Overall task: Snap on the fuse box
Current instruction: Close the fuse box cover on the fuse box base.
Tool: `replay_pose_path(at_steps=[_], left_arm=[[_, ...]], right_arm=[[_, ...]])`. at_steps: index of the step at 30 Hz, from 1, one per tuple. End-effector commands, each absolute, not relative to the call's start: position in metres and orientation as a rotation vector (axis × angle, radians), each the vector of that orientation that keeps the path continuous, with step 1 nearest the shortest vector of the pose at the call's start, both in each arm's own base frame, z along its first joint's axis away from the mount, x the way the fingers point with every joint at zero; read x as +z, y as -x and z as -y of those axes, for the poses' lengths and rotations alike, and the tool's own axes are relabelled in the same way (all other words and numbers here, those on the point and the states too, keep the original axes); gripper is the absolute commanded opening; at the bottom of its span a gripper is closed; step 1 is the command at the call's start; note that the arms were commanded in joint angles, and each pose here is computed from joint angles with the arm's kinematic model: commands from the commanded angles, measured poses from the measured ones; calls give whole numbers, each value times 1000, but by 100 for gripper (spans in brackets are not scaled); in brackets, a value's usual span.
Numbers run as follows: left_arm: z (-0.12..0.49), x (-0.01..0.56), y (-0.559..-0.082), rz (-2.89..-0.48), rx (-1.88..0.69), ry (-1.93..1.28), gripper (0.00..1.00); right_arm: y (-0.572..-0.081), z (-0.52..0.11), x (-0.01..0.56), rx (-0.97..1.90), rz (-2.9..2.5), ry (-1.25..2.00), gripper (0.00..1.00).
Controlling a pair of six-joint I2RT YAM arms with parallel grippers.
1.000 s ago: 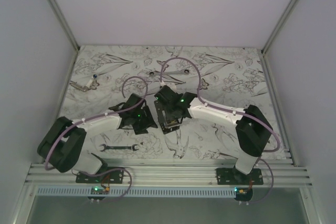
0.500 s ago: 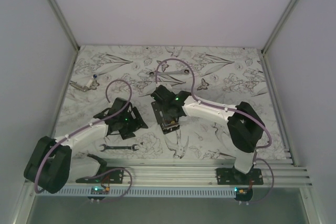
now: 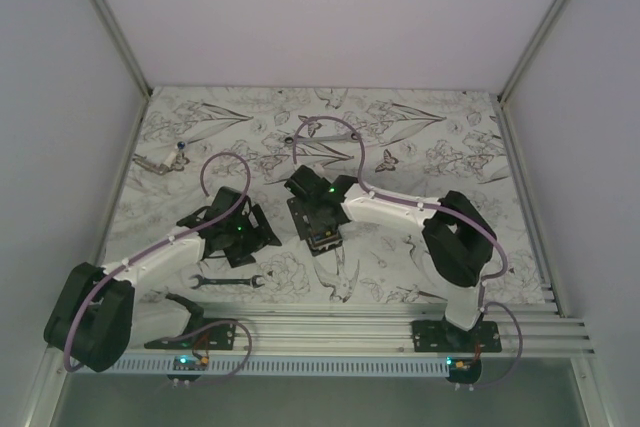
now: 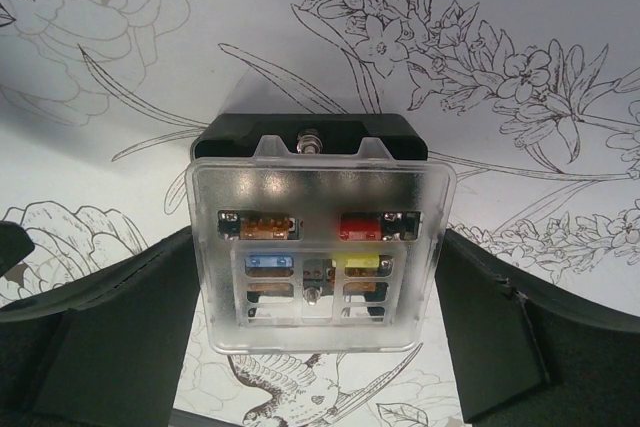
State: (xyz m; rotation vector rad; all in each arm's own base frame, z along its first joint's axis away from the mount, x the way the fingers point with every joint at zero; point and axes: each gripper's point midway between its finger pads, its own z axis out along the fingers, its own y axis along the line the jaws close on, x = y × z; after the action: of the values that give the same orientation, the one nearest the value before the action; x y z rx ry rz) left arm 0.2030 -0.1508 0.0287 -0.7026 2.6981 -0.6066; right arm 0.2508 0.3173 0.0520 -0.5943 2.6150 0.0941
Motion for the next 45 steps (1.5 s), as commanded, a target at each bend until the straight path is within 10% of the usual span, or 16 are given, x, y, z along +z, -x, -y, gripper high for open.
replay_pose_path(at_steps=[1, 45], left_arm=[[142, 21, -192, -2736, -550, 715, 86], [163, 44, -201, -2714, -667, 658, 84]], right_arm=[[-255, -329, 53, 117, -2592, 610, 91], [-239, -327, 67, 212, -2576, 697, 100]])
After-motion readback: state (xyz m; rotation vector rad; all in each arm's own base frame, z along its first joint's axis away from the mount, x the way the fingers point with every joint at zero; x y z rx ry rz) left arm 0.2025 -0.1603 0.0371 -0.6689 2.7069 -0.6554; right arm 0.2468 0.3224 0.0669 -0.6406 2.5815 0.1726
